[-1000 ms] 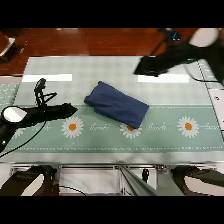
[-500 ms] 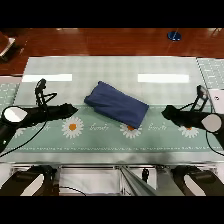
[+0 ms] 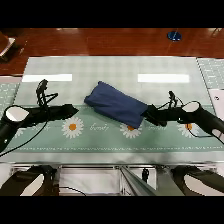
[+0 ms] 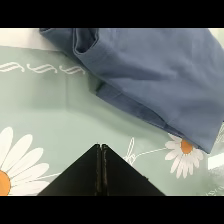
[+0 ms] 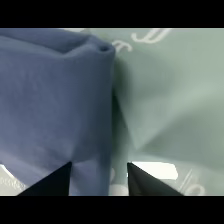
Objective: Fold the shirts.
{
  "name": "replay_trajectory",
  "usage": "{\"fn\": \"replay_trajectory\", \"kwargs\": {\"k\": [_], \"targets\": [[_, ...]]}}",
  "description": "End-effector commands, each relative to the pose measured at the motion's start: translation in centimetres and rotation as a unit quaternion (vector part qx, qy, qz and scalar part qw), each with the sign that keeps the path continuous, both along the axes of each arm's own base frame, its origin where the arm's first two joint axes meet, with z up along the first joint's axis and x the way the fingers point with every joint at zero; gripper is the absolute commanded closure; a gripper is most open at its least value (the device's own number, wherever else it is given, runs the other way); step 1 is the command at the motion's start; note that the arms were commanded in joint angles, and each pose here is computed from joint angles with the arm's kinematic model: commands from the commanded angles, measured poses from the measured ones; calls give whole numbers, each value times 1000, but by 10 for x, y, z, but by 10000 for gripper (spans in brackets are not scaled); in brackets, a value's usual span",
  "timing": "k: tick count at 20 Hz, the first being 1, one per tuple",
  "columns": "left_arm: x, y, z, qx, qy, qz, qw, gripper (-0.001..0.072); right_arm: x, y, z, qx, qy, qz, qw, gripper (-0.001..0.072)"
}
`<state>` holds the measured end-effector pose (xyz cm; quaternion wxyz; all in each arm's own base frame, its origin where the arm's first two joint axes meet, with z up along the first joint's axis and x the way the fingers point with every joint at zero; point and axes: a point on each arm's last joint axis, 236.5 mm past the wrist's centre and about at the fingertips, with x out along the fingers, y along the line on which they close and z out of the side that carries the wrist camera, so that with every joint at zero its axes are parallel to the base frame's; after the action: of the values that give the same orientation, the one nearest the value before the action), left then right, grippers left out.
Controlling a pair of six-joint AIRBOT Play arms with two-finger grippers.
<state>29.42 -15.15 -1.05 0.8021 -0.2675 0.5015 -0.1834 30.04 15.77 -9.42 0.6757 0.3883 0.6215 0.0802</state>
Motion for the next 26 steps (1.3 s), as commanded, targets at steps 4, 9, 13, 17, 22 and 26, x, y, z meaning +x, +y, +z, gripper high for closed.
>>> {"fn": "replay_trajectory", "kwargs": {"k": [4, 9, 13, 17, 22, 26], "targets": [[0, 0, -7, 1, 11, 0, 1000, 686, 31, 39, 5, 84, 3, 55, 995, 475], [-1, 0, -7, 1, 11, 0, 1000, 686, 60, 77, 71, 98, -97, 195, 971, 685], [0, 1, -7, 2, 9, 1, 1000, 686, 98, 73, 152, 57, -163, 241, 955, 685], [-1, 0, -7, 2, 10, -1, 1000, 685, 130, 40, 233, 16, -223, 229, 948, 685], [-1, 0, -7, 2, 10, -1, 1000, 686, 137, -47, 291, -75, -232, 170, 955, 685], [-3, -1, -7, 1, 14, -4, 1000, 685, 125, -121, 325, -115, -244, 94, 958, 685]]}}
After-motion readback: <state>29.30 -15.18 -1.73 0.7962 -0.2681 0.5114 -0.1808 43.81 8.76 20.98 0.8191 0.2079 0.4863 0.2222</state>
